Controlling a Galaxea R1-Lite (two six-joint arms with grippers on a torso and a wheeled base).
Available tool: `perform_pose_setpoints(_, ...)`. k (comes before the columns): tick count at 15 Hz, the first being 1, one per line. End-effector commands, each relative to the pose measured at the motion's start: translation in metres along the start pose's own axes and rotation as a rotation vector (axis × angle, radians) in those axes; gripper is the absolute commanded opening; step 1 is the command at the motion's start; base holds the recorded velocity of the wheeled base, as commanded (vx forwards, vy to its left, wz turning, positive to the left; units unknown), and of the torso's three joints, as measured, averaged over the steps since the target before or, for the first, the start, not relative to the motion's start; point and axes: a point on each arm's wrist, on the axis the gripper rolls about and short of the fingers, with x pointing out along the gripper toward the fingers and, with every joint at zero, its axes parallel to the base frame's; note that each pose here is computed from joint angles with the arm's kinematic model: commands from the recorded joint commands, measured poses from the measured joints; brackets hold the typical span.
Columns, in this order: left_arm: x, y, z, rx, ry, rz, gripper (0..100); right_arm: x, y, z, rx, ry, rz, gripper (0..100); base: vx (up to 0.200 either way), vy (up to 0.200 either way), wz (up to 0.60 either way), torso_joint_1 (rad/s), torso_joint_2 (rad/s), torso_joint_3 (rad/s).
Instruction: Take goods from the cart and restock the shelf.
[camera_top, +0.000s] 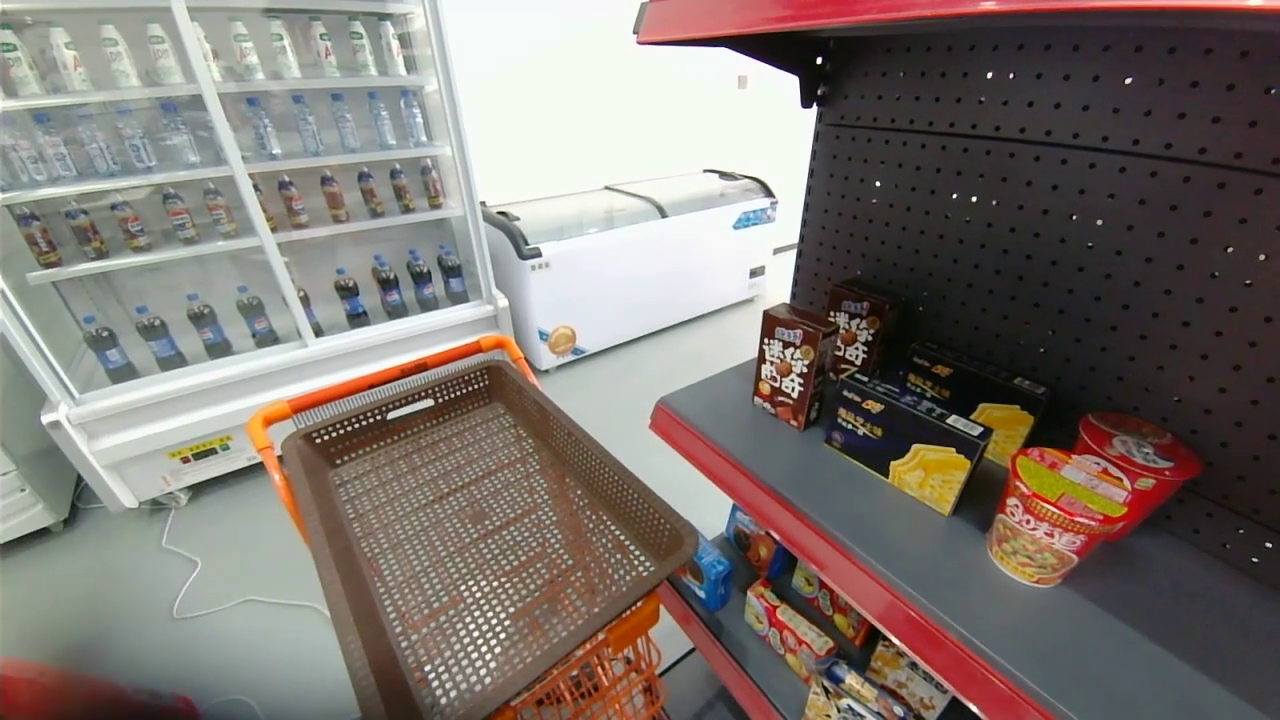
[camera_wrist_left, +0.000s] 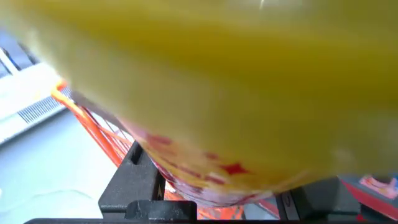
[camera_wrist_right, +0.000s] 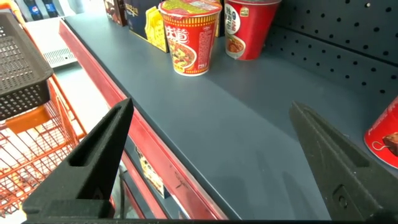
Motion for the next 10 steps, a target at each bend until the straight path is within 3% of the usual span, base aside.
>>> perform_pose_setpoints(1,-0.019,-0.002,-0.004,0.023,-0.095,0.022,0,0.000,0.000,0.000,0.000,0.000,0.001,100,0.000,0.000,0.00,0.000,0.00,0.000)
perform_pose_setpoints(3,-0.018,-0.002,-0.006,0.030,-0.088,0.028,0,0.000,0.000,0.000,-0.002,0.001,0.002,100,0.000,0.000,0.00,0.000,0.00,0.000)
perform_pose_setpoints(10,-0.021,-0.003,-0.016,0.027,-0.088,0.028,0,0.000,0.000,0.000,0.000,0.000,0.002,100,0.000,0.000,-0.60,0.004,0.00,0.006)
